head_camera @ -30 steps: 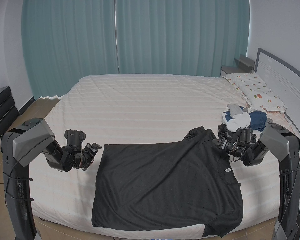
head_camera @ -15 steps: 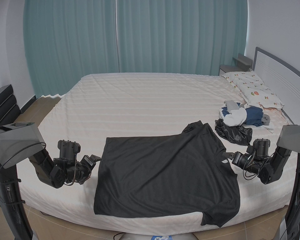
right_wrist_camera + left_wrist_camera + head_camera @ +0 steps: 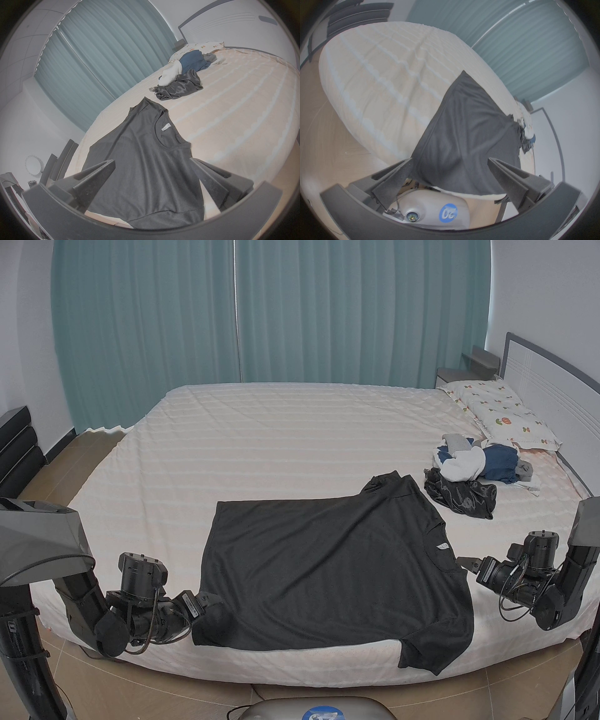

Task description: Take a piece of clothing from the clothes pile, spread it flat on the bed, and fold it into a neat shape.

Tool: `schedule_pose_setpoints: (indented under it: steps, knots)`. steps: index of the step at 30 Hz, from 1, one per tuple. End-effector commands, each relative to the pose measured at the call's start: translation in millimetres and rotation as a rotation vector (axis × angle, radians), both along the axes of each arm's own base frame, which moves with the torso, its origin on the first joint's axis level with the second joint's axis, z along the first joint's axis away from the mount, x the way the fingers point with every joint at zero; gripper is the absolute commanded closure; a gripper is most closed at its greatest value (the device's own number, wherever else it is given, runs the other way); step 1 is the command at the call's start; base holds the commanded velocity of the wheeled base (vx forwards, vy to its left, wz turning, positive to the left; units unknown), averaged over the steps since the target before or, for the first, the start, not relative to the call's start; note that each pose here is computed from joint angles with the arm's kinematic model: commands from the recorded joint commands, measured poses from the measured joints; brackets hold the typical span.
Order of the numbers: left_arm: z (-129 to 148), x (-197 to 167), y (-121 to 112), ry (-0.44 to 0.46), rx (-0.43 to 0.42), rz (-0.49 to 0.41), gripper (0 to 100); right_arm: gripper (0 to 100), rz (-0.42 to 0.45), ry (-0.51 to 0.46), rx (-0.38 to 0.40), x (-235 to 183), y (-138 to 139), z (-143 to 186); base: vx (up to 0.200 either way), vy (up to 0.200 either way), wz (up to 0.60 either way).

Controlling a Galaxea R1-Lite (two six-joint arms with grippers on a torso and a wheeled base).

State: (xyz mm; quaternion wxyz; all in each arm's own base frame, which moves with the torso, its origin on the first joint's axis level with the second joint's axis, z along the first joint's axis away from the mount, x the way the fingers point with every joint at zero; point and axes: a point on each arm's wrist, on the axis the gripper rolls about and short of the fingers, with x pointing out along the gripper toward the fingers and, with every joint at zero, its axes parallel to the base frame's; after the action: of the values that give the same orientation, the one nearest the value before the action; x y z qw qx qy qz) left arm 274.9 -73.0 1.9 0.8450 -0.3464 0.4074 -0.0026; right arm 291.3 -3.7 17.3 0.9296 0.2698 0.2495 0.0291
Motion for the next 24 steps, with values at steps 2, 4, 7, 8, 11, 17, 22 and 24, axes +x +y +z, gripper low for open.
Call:
schedule_pose_setpoints:
  steps: [2,4,7,8,11,17,22,24]
  knots:
    - [-23,-10,-3,0.062,0.090,-0.089,0,0,0.005,0.004,0.001,-7,2,-1,0.000,0.000,0.00]
    - [-24,-10,-3,0.048,0.120,-0.119,0,0,0.006,0.010,0.001,-11,2,-1,0.000,0.000,0.00]
    - [-23,-6,-3,0.024,0.139,-0.147,0,0,0.010,0.026,0.000,-14,3,-4,0.000,0.000,0.00]
    - [-23,-5,-3,0.021,0.142,-0.150,0,0,0.010,0.026,0.000,-14,3,-4,0.000,0.000,0.00]
    - [-28,0,-3,0.007,0.203,-0.210,0,0,0.012,0.039,0.002,-17,4,-5,0.000,0.000,0.00]
    - [-36,-1,6,0.031,0.286,-0.280,0,0,0.017,0.045,0.002,-27,5,-7,0.000,0.000,0.00]
    - [-37,0,5,0.034,0.287,-0.287,0,0,0.013,0.028,0.008,-30,5,-11,0.000,0.000,0.00]
    - [-37,0,3,0.032,0.288,-0.294,0,0,0.004,0.025,0.027,-31,5,-12,0.000,0.000,0.00]
